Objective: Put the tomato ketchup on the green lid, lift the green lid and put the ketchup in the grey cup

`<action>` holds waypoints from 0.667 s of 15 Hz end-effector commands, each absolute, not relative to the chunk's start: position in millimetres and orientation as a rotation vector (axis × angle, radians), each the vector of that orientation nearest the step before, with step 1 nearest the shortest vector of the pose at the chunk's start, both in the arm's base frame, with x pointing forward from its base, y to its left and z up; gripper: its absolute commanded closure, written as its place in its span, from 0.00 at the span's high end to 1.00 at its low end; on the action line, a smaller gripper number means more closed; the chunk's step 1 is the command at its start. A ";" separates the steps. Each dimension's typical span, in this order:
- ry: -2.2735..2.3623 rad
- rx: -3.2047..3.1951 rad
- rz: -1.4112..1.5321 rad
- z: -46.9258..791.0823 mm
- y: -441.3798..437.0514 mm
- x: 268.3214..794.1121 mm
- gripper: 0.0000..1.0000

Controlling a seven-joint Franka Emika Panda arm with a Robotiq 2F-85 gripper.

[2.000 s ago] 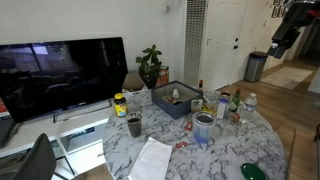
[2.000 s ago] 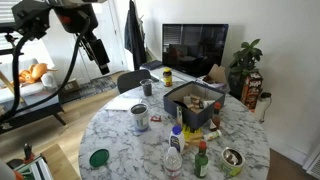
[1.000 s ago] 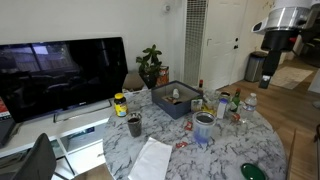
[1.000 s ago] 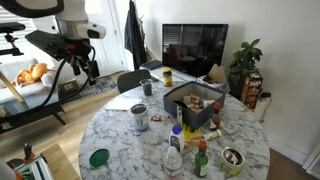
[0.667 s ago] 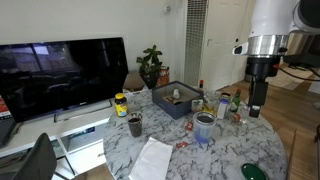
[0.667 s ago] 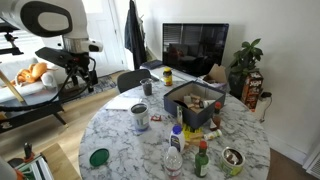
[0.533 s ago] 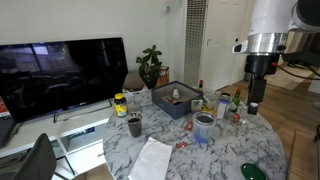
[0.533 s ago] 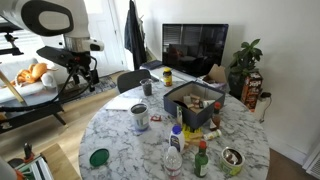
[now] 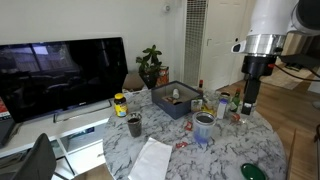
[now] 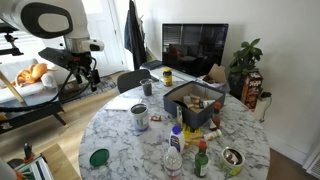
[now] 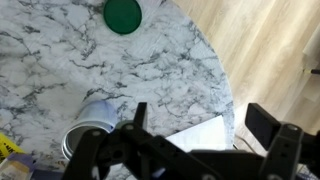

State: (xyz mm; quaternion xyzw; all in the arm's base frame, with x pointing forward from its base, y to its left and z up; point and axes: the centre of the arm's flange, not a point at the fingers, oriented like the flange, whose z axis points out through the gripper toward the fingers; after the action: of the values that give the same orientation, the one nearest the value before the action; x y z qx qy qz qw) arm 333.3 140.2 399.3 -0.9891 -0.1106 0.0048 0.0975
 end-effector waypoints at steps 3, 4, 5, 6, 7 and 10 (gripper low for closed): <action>-0.254 -2.995 -0.257 332.2 184.7 370.9 1.00; -0.255 -3.008 -0.299 321.9 190.5 375.0 1.00; -0.262 -3.018 -0.335 311.2 196.5 378.9 1.00; -0.281 -3.024 -0.351 301.8 204.9 384.5 1.00; -0.294 -3.030 -0.360 288.6 209.5 386.7 1.00; -0.362 -3.045 -0.356 256.5 220.5 398.2 1.00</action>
State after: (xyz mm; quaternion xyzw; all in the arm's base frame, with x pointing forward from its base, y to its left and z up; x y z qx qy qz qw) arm 372.6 202.1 297.3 -0.9856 -0.1105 -0.1200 0.0452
